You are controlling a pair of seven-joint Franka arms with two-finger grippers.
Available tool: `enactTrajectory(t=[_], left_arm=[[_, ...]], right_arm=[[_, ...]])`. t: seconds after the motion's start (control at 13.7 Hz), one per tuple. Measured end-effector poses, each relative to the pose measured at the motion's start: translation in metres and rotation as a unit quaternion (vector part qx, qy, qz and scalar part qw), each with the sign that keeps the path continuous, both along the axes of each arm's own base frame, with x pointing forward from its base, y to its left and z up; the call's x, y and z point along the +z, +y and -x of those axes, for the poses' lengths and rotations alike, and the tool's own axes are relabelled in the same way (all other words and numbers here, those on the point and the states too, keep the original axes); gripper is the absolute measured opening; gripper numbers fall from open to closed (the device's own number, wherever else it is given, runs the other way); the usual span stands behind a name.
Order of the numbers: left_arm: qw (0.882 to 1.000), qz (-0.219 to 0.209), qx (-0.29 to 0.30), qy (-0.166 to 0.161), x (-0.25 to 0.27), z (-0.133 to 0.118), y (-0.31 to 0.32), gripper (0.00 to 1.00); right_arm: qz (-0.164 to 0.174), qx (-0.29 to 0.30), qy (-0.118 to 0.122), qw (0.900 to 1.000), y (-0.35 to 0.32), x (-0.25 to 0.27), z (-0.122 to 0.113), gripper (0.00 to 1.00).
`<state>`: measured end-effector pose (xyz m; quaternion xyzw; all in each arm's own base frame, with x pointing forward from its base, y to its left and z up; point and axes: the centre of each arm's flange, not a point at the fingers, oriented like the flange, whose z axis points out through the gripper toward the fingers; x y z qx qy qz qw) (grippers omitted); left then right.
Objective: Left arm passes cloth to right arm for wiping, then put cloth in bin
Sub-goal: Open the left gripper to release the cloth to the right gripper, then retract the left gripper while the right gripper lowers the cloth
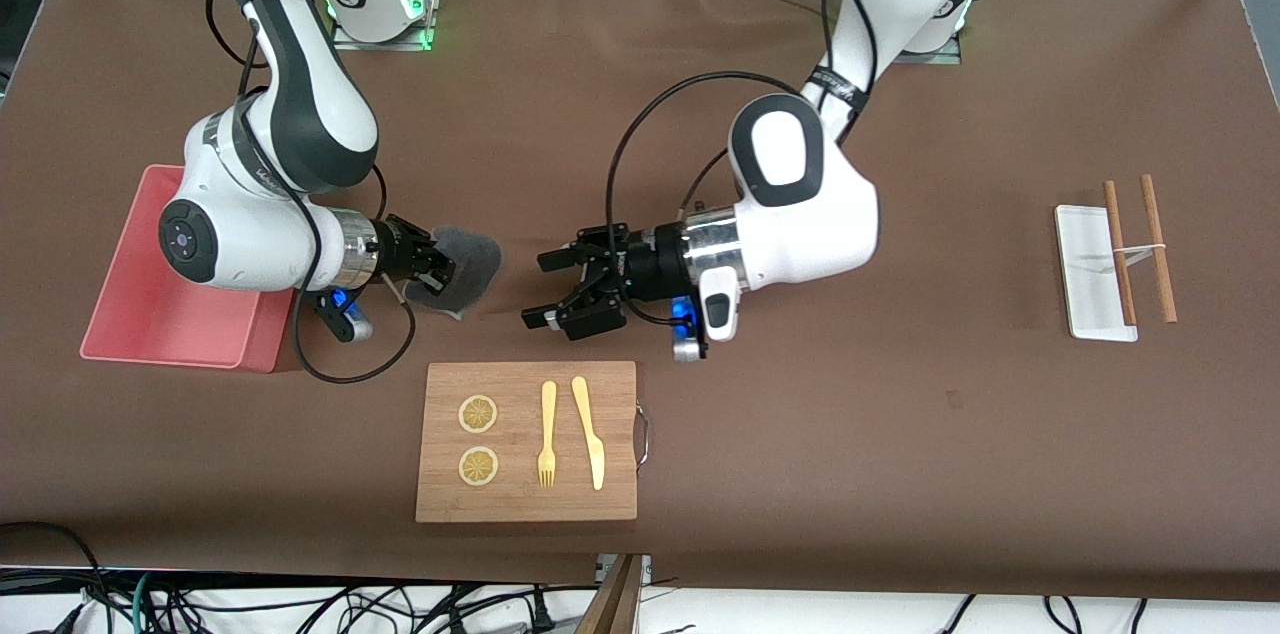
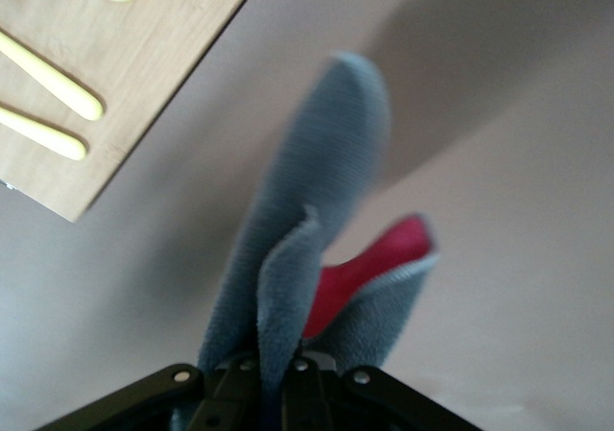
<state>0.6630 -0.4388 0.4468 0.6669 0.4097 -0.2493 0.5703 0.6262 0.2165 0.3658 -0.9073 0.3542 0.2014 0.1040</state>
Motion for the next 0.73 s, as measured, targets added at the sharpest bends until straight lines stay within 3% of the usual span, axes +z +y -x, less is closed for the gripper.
enactTrajectory(t=[0.15,0.44,0.73], left_arm=[[0.999,-0.021,-0.022,-0.017,0.018,-0.007,0.03,1.0],[0.988,-0.119,-0.093,-0.044,0.039,-0.021,0.117,1.0],[0.953,-0.228,-0.194,-0.053,0.067,0.003,0.202,1.0]], right_arm=[[0.009,0.041,0.01,0.999,0.004,-0.017,0.006,0.02],[0.067,0.138,0.02,0.988,0.05,-0.064,0.028,0.02],[0.072,0.201,0.01,0.977,0.076,-0.085,0.038,0.02]])
